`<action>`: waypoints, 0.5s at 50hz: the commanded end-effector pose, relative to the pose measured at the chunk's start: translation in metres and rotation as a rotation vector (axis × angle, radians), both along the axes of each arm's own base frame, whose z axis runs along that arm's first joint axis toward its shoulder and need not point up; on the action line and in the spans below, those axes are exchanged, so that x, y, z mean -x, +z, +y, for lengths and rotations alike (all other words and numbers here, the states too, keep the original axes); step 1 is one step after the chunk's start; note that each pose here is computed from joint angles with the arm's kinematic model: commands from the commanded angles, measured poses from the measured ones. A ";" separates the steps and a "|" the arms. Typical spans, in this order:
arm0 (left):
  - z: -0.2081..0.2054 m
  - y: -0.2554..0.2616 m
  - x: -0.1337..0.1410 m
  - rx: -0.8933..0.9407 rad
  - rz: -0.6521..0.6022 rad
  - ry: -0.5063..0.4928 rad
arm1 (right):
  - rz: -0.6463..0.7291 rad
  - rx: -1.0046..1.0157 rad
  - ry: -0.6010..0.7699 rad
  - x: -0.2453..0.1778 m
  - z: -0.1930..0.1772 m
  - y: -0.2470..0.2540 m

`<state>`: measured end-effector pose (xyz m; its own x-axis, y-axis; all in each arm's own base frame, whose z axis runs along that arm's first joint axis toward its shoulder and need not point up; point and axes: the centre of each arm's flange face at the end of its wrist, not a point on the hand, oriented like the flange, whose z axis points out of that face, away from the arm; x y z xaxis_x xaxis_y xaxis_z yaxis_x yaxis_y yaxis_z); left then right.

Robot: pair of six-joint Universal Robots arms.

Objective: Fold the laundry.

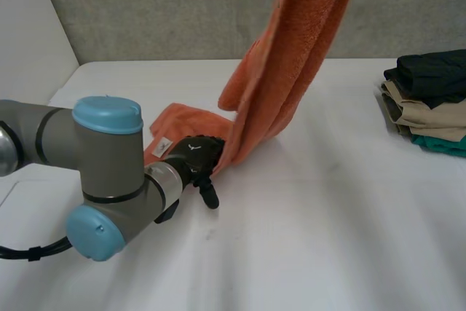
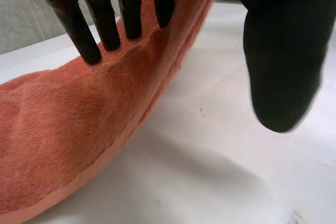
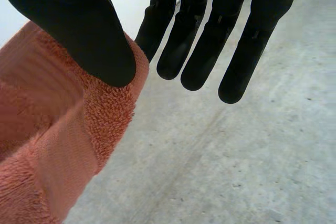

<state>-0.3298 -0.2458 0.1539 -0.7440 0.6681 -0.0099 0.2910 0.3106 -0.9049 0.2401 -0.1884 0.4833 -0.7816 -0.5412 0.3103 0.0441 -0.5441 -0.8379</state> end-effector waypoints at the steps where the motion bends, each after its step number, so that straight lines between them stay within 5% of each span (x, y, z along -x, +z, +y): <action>1: -0.025 -0.004 -0.002 0.078 0.012 0.102 | -0.062 -0.023 -0.053 0.012 -0.010 0.003; 7: -0.047 0.042 -0.045 0.176 0.009 0.289 | 0.006 -0.127 -0.153 0.028 -0.051 -0.033; 15: -0.020 0.139 -0.084 0.446 0.032 0.194 | 0.392 -0.450 -0.226 0.035 -0.092 -0.151; 25: -0.031 0.094 -0.080 0.380 -0.190 0.111 | 0.588 -0.701 -0.232 0.024 -0.111 -0.257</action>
<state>-0.2428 -0.2633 0.2882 -0.8222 0.4720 -0.3181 0.3243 -0.0710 -0.9433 0.2071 -0.2896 0.2725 -0.7177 -0.5885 0.3722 -0.4972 0.0588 -0.8656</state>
